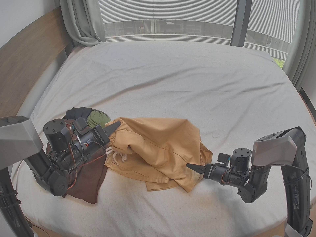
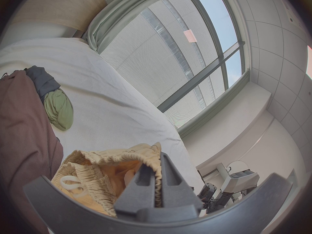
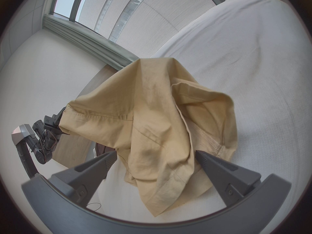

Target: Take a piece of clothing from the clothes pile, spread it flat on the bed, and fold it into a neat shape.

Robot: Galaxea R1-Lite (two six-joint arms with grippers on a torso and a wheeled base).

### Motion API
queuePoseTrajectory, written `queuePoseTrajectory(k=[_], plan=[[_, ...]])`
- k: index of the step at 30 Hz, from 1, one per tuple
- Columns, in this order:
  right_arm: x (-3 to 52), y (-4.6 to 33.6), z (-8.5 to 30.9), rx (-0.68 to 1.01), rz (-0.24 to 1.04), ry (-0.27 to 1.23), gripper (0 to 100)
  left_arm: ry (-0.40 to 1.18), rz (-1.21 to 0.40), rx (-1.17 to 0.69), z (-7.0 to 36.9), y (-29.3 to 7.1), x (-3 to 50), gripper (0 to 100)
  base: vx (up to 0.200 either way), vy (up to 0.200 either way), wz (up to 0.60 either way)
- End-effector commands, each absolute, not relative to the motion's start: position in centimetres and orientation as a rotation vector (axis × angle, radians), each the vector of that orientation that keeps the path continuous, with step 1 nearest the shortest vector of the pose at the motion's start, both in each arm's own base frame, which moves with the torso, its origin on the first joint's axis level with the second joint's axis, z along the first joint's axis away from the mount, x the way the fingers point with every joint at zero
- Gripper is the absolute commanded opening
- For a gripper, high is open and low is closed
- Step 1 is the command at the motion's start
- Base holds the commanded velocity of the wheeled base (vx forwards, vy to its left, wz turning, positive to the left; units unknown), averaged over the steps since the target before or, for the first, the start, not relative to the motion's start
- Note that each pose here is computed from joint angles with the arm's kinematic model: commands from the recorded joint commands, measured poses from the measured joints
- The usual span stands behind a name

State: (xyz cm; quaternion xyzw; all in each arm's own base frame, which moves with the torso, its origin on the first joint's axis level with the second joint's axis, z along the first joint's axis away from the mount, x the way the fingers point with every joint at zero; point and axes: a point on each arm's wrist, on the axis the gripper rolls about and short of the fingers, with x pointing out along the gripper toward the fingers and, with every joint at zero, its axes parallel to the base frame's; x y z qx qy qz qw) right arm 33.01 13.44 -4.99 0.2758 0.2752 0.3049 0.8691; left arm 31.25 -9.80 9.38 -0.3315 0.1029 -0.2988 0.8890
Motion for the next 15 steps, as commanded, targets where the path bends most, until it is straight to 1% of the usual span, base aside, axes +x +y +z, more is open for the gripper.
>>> queuePoseTrajectory(k=[1, 15], plan=[[32.98, 13.69, -5.60, 0.577, 0.640, 0.590, 100, 0.212, -0.621, -0.689, 9.44, -9.79, 31.24, 0, 0.000, 0.000, 0.00], [33.25, 14.33, -6.07, 0.600, 0.646, 0.598, 100, 0.209, -0.622, -0.689, 9.52, -9.79, 31.25, 0, 0.000, 0.000, 0.00]])
